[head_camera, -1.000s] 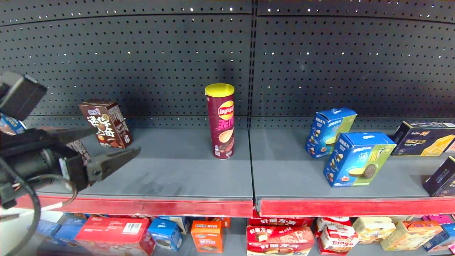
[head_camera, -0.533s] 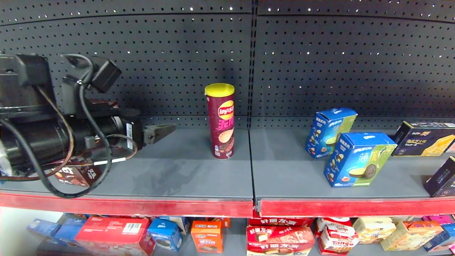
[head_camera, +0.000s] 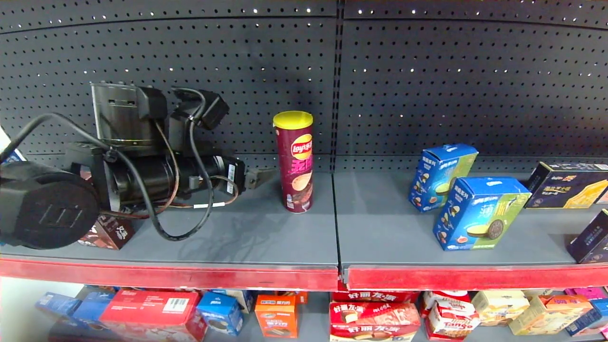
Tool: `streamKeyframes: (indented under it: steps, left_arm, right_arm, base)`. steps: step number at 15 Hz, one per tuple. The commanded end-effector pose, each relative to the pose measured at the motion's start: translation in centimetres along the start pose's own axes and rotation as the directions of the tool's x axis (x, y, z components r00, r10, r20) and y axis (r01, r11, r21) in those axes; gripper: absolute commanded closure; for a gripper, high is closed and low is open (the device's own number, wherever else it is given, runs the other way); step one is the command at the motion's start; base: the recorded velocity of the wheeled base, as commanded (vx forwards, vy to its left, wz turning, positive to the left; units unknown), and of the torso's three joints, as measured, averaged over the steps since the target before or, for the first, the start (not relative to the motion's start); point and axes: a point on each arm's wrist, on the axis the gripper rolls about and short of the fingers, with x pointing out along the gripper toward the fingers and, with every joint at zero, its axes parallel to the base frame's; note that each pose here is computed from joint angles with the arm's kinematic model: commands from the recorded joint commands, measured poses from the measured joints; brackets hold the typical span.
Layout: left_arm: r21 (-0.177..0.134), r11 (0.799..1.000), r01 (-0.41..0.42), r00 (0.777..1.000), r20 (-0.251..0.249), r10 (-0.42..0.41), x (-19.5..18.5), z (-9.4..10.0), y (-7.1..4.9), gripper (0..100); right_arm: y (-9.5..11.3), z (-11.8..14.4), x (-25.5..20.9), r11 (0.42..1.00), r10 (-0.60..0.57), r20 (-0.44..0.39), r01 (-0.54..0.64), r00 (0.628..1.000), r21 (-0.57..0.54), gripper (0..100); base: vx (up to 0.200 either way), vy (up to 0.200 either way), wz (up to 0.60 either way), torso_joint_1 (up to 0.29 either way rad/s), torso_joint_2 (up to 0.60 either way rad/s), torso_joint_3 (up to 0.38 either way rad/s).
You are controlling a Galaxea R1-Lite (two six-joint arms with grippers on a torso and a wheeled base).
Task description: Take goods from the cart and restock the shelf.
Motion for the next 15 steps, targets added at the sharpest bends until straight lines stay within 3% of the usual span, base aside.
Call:
streamKeyframes:
  steps: [1,5,15]
  left_arm:
    - [0.000,1.000,0.012,1.000,-0.019,-0.012,2.1,-0.4,-0.1,0]
    - [0.008,0.999,0.042,0.999,-0.007,-0.042,4.3,0.0,-1.0,0]
    - [0.010,1.000,0.030,0.999,0.022,-0.030,7.2,0.0,-0.5,0]
  right_arm:
    - [0.1,-0.1,0.1,1.000,0.002,-0.005,-0.002,1.000,-0.005,100]
    - [0.5,-0.7,0.0,1.000,0.011,-0.018,-0.011,1.000,-0.018,100]
    - [0.9,-1.5,-0.1,0.999,0.009,-0.040,-0.010,0.999,-0.031,100]
  base:
    - [0.000,0.000,0.00,0.000,0.00,0.000]
    - [0.000,0.000,0.00,0.000,0.00,0.000]
    - [0.000,0.000,0.00,0.000,0.00,0.000]
